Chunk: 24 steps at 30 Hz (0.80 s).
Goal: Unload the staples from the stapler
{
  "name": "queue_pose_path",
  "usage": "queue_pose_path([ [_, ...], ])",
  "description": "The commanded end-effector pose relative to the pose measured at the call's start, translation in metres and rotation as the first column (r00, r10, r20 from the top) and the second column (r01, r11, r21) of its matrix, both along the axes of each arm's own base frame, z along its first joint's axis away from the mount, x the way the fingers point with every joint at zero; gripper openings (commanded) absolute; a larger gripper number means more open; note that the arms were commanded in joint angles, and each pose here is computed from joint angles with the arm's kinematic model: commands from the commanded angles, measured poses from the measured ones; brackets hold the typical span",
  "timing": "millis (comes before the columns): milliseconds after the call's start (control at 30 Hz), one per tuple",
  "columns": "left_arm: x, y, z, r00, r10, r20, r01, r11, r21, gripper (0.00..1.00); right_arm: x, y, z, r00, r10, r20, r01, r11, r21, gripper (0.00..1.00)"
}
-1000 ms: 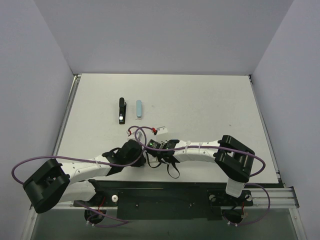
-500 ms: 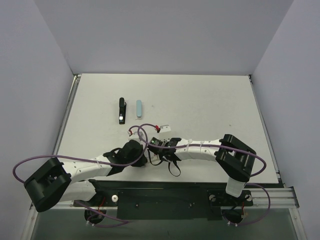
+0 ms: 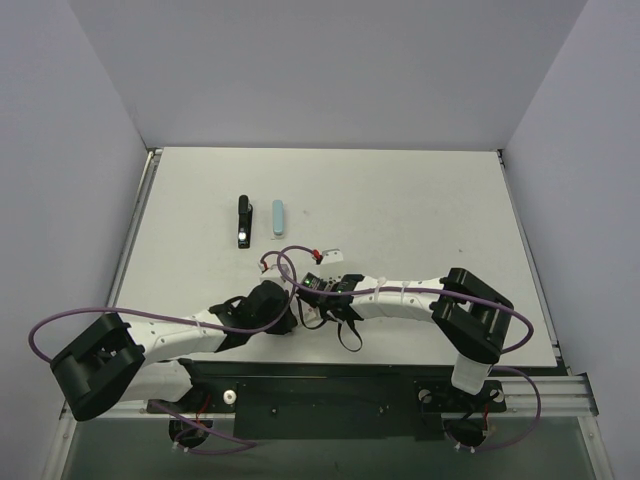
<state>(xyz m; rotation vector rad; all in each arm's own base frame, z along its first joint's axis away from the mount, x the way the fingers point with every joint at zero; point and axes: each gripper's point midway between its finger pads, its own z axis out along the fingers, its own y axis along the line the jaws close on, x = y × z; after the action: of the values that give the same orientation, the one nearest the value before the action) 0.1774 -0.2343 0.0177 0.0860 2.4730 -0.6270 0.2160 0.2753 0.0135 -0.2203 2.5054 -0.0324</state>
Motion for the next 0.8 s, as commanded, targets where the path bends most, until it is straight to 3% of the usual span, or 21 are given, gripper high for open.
queue_pose_path([
  [0, -0.011, -0.001, -0.007, 0.998, -0.060, -0.024, 0.062, 0.997, 0.048, 0.00, 0.001, -0.013, 0.002, 1.000, -0.021, 0.001, 0.021, 0.999, -0.025, 0.00],
  [767, -0.016, -0.002, -0.010, 0.997, -0.074, -0.027, 0.075, 0.996, 0.057, 0.00, 0.009, -0.017, 0.005, 0.999, -0.049, 0.008, 0.049, 0.999, -0.020, 0.00],
])
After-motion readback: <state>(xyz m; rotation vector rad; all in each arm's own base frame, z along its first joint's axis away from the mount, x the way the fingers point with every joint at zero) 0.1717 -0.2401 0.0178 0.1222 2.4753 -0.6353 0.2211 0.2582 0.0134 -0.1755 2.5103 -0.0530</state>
